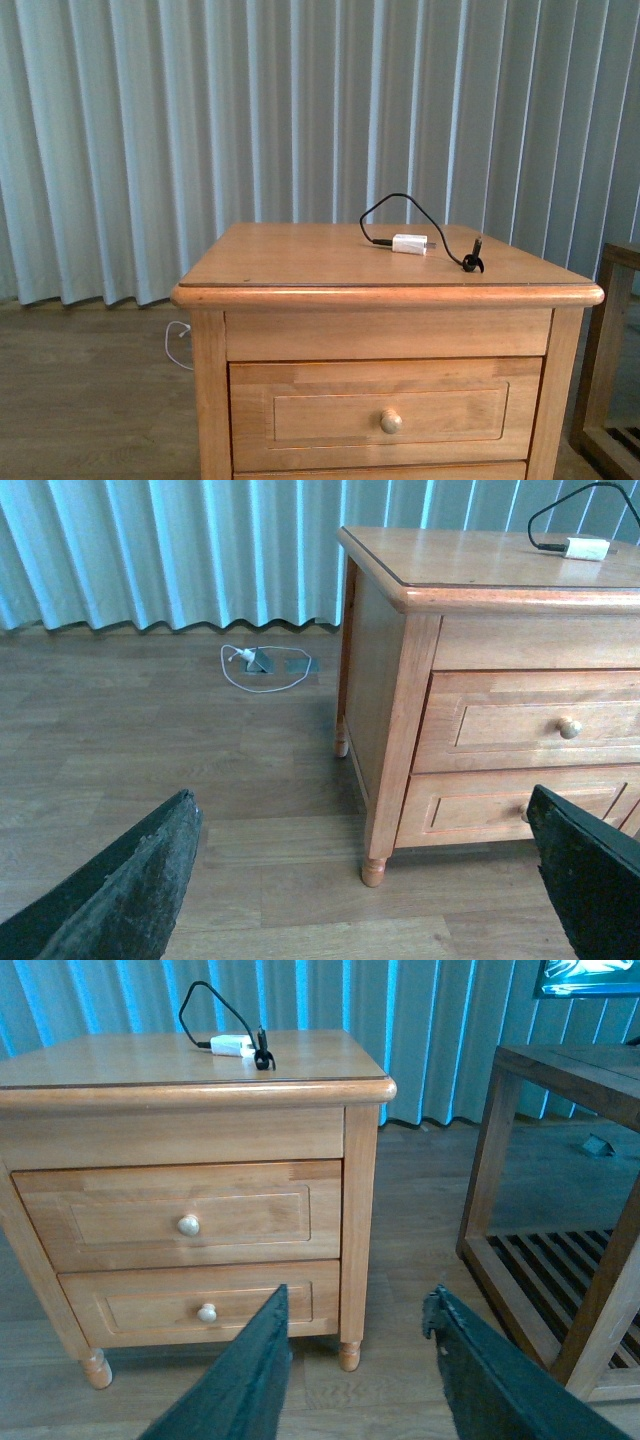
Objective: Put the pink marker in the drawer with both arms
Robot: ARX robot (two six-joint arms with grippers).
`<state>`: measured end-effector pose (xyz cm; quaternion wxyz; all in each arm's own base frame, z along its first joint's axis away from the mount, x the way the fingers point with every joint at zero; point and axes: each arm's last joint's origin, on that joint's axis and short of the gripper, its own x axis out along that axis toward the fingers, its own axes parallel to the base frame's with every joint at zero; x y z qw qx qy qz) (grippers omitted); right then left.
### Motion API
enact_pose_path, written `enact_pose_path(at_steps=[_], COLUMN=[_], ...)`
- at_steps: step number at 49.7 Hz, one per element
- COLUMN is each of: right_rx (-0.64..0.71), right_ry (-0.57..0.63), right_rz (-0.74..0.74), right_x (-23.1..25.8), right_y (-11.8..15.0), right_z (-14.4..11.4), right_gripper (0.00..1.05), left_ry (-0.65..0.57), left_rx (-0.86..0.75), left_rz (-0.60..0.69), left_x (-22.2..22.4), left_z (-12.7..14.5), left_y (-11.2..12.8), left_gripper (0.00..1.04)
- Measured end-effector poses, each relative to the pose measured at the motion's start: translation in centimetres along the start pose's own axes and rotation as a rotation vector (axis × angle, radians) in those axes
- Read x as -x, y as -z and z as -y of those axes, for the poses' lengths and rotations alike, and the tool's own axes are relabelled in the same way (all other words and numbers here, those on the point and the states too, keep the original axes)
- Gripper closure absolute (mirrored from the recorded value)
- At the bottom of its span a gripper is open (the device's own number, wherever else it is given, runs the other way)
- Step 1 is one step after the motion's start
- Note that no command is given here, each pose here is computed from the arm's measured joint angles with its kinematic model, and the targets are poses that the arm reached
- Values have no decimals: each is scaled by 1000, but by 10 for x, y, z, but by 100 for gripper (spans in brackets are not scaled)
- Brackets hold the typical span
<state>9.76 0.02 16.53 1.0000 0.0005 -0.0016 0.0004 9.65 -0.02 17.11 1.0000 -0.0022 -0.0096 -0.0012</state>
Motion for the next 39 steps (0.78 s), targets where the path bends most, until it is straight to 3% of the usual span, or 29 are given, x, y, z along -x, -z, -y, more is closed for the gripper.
enact_pose_path(at_steps=[11,39], right_rx=[0,0], right_ry=[0,0], right_rz=[-1,-1], right_x=[0,0], right_y=[0,0], right_z=[0,0], right_gripper=[7,8], left_ry=[0,0], left_rx=[0,0], left_rz=[0,0], left_x=[0,0], left_z=[0,0], left_y=[0,0], left_gripper=[6,6])
